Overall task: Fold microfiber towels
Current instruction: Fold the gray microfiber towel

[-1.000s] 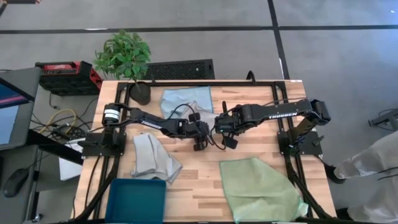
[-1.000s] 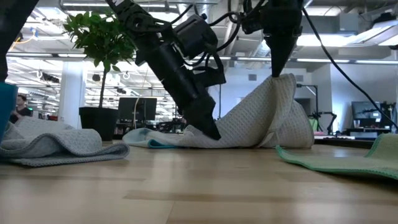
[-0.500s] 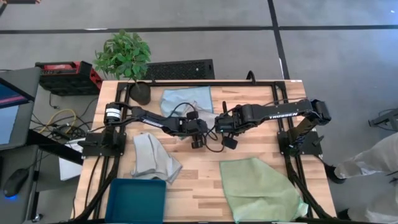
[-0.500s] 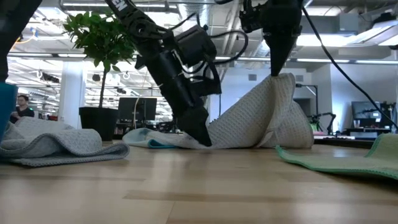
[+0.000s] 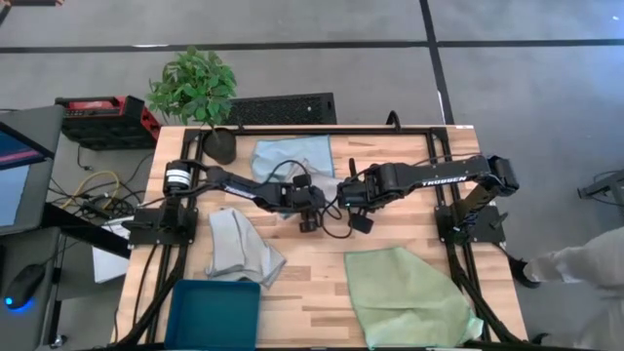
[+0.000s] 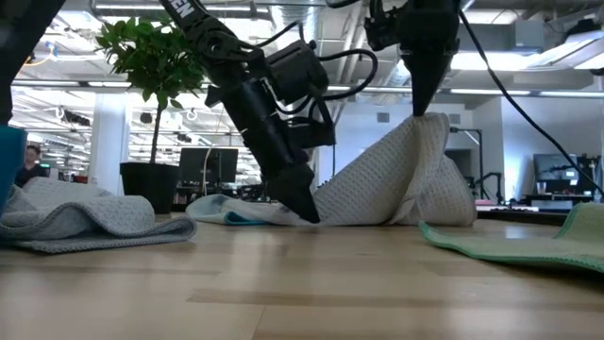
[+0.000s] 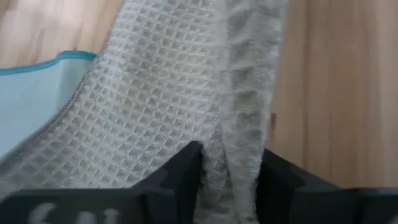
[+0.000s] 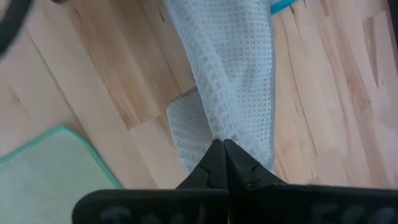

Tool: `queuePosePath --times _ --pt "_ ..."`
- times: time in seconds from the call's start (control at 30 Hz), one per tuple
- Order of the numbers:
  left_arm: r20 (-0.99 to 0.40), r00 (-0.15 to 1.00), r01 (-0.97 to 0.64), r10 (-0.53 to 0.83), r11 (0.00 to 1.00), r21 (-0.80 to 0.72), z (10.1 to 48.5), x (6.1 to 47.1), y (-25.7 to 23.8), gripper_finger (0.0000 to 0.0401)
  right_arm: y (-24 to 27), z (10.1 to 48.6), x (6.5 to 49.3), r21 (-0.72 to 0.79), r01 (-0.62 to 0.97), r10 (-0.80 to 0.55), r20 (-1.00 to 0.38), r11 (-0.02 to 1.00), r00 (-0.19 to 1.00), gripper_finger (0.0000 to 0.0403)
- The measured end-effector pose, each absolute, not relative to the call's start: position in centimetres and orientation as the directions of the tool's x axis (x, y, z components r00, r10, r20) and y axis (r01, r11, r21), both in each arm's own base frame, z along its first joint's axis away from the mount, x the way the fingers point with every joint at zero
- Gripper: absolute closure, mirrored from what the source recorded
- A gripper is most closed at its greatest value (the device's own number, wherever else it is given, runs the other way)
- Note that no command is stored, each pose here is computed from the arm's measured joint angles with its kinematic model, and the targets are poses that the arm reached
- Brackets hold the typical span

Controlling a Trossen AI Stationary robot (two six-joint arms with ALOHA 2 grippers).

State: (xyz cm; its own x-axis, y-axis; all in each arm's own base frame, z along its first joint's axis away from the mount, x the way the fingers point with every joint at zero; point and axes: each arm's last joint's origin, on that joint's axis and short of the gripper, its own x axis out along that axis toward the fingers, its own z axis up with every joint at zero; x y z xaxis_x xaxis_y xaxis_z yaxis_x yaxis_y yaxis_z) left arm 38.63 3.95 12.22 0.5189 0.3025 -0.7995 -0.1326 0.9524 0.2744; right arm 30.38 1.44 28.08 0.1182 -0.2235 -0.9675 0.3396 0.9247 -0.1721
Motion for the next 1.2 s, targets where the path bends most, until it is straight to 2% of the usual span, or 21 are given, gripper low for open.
queuePosePath --times 0.17,0.3,0.43,0.5,0.67,0.93,1.2 --pt "-0.833 0.494 -0.071 0.249 0.966 0.247 12.5 38.1 4.3 0.0388 1.4 28.1 29.8 -0.193 0.330 -0.227 -0.972 0.924 0.066 0.0401" --pt "-0.854 0.462 -0.059 0.240 0.969 0.241 13.6 37.4 4.8 0.0389 1.3 28.1 29.0 -0.224 0.333 -0.233 -0.972 0.916 -0.014 0.0401" --pt "-0.820 0.512 -0.079 0.255 0.965 0.251 16.7 37.1 6.0 0.0396 0.9 28.4 28.3 -0.246 0.370 -0.236 -0.969 0.896 -0.072 0.0401" --pt "-0.810 0.540 -0.079 0.227 0.972 0.220 17.8 37.1 6.4 0.0396 0.9 28.6 28.3 -0.234 0.391 -0.235 -0.971 0.890 -0.046 0.0401" --pt "-0.825 0.528 -0.070 0.203 0.978 0.196 18.0 37.0 6.7 0.0398 1.2 28.7 29.3 -0.122 0.409 -0.167 -0.983 0.904 0.076 0.0396" --pt "-0.834 0.515 -0.059 0.199 0.979 0.197 17.9 36.9 6.6 0.0399 0.4 28.5 31.1 -0.020 0.411 -0.117 -0.970 0.912 0.211 0.0351" --pt "-0.838 0.508 -0.057 0.198 0.979 0.197 17.9 36.8 6.6 0.0400 -1.1 28.9 32.4 0.156 0.340 0.030 -0.937 0.927 0.349 0.0317"
